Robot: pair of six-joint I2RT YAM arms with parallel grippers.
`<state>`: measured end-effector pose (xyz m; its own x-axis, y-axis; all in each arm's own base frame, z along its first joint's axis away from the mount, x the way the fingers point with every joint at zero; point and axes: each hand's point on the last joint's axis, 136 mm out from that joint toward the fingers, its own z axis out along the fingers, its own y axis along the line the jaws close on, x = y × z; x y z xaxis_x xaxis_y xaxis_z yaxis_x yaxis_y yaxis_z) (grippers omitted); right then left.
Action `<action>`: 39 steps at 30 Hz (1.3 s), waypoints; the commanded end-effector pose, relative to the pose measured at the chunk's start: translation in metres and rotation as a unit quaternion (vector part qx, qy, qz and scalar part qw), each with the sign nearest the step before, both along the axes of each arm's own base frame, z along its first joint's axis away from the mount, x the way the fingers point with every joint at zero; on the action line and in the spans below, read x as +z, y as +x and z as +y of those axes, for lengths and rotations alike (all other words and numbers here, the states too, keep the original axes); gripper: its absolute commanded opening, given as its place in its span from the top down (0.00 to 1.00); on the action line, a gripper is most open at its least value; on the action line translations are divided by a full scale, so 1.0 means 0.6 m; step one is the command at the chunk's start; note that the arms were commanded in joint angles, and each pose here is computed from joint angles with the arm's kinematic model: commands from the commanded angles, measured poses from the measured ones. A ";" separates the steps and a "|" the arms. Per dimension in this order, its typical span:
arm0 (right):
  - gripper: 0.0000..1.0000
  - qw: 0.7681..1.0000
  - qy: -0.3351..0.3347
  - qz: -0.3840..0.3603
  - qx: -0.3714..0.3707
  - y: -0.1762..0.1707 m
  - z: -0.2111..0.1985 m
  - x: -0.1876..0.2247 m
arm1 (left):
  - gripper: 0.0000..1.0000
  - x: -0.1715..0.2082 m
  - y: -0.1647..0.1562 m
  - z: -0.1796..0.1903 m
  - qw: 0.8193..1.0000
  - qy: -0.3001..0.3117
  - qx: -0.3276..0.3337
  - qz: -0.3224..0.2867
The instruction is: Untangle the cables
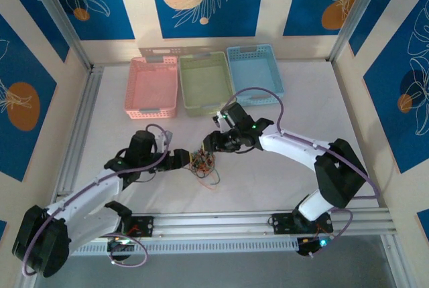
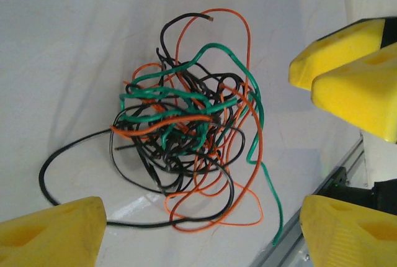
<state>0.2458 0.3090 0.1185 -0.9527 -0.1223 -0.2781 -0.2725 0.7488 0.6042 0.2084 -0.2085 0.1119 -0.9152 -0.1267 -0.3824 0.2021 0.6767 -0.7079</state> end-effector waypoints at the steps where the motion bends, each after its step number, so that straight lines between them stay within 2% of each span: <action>1: 0.54 1.000 -0.011 0.016 -0.015 -0.002 -0.022 -0.008 | 0.24 0.001 0.015 -0.006 0.998 0.042 -0.016 -0.032; 10: 0.52 0.999 -0.015 0.030 -0.039 0.006 -0.040 -0.018 | 0.30 0.005 0.022 -0.027 0.996 0.059 -0.041 -0.049; 12: 0.52 0.998 -0.019 0.032 -0.044 0.008 -0.043 -0.022 | 0.30 0.009 0.019 -0.033 0.995 0.065 -0.052 -0.054; 15: 0.44 0.997 -0.023 0.050 -0.052 0.012 -0.044 -0.031 | 0.30 0.017 0.011 -0.033 0.993 0.091 -0.057 -0.058; 20: 0.44 0.995 -0.030 0.073 -0.056 0.020 -0.034 -0.045 | 0.27 0.042 -0.005 -0.032 0.989 0.110 -0.066 -0.079; 26: 0.49 0.994 -0.028 0.085 -0.068 0.035 -0.021 -0.057 | 0.27 0.027 -0.008 -0.035 0.984 0.139 -0.080 -0.073; 29: 0.57 0.993 -0.029 0.086 -0.069 0.038 -0.016 -0.061 | 0.28 0.023 -0.003 -0.041 0.983 0.145 -0.083 -0.075; 39: 0.68 0.994 -0.024 0.082 -0.074 0.046 -0.007 -0.059 | 0.30 0.007 0.003 -0.056 0.975 0.180 -0.103 -0.076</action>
<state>0.2677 0.2960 0.0751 -0.9943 0.0092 -0.1065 -0.0544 0.8140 0.5783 0.2091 -0.2386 0.1096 -0.8569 0.1900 -0.4792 0.4120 0.8112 -0.4151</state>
